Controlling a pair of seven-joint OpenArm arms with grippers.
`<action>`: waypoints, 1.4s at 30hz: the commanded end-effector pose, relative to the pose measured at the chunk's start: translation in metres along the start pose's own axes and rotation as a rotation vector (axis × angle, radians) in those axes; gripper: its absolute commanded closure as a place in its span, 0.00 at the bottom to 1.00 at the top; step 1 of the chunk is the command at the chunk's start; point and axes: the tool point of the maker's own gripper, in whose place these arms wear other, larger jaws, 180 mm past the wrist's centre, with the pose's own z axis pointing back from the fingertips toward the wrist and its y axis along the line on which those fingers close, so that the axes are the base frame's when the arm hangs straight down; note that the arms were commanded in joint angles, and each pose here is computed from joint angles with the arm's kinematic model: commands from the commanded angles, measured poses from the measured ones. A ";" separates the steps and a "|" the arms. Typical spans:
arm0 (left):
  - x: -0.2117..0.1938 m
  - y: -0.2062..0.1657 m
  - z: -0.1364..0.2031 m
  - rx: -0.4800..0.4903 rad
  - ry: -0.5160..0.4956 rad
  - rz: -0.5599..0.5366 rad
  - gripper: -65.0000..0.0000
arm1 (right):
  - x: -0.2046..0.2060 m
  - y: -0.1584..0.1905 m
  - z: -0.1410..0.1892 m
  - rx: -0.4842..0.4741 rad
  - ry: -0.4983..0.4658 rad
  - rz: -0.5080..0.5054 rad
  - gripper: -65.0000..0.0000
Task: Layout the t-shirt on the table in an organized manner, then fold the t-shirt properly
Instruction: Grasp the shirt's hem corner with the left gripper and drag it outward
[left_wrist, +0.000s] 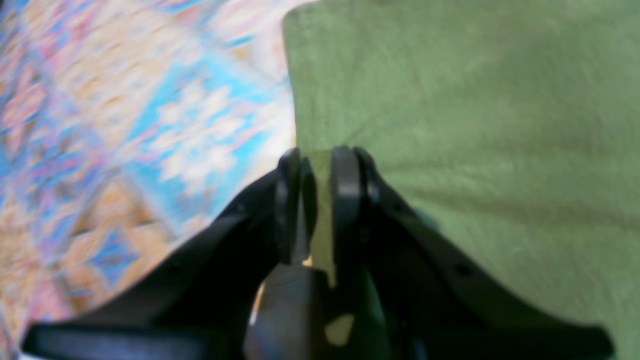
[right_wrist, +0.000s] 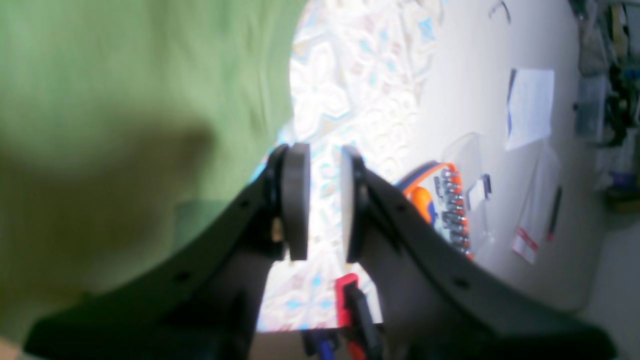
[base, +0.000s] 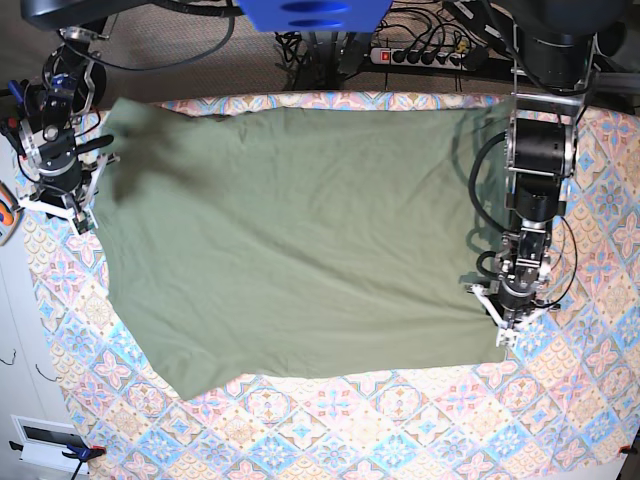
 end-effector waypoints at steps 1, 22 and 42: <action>0.005 0.021 0.000 0.042 0.008 -0.003 0.84 | 0.004 -0.012 0.003 -0.033 -0.014 0.013 0.85; 0.091 -0.009 -0.004 0.001 -0.180 0.034 0.84 | -0.001 0.029 0.010 0.073 -0.105 0.057 0.85; -0.036 0.003 0.218 -0.005 -0.163 -0.077 0.84 | -0.016 0.054 0.016 0.119 -0.075 0.007 0.74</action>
